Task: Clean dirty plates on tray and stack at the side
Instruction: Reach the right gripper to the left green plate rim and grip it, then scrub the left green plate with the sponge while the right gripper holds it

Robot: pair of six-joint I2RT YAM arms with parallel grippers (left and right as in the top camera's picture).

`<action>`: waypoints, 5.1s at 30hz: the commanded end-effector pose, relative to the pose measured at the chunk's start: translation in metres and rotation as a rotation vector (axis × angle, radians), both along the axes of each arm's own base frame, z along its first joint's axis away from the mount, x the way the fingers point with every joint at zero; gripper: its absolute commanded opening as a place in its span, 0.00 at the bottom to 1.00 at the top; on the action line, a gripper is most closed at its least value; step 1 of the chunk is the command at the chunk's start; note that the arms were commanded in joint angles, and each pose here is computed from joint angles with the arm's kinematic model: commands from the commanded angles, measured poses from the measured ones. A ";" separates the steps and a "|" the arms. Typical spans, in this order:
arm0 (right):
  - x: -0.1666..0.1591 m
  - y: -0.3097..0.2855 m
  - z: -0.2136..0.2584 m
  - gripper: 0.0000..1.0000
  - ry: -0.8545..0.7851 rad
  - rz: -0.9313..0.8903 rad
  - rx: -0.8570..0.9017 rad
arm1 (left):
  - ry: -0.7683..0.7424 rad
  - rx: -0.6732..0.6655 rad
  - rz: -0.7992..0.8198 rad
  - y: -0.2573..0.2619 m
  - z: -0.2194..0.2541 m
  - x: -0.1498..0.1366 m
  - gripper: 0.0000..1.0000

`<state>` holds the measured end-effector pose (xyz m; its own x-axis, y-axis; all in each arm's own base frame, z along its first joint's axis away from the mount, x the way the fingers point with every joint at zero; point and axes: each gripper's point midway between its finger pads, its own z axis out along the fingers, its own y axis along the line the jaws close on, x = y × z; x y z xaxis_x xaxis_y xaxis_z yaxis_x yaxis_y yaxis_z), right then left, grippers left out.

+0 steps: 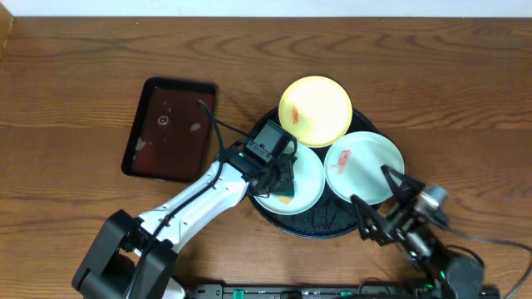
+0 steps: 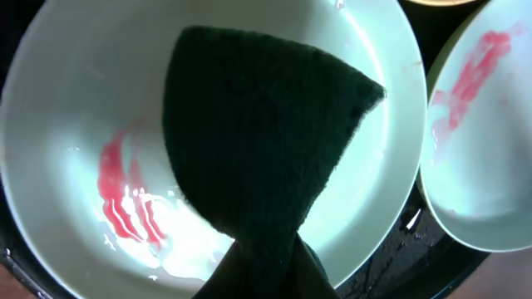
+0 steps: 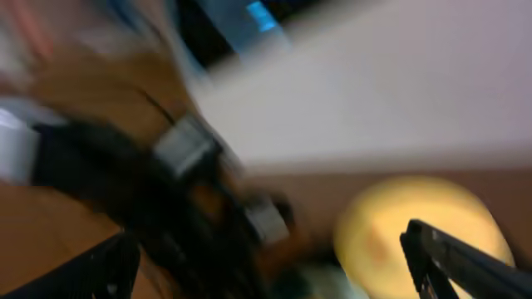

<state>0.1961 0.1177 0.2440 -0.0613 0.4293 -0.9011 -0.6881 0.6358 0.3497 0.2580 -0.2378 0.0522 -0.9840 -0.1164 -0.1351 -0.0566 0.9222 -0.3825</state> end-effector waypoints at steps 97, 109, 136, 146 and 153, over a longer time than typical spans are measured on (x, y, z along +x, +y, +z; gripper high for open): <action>0.127 0.074 -0.247 0.13 1.249 0.197 -1.041 | -0.048 0.245 0.020 0.028 -0.043 0.011 0.12; 0.124 0.070 -0.248 0.11 1.267 0.194 -1.054 | -0.173 0.600 0.099 0.098 -0.035 0.022 0.12; 0.120 0.069 -0.249 0.09 1.289 0.194 -1.055 | -0.060 0.086 0.167 0.012 -0.034 0.029 0.10; 0.118 0.067 -0.249 0.10 1.297 0.194 -1.057 | -0.117 0.085 0.095 0.026 -0.014 0.038 0.45; 0.118 0.067 -0.249 0.10 1.298 0.194 -1.058 | -0.239 0.003 0.090 0.022 0.037 0.043 0.55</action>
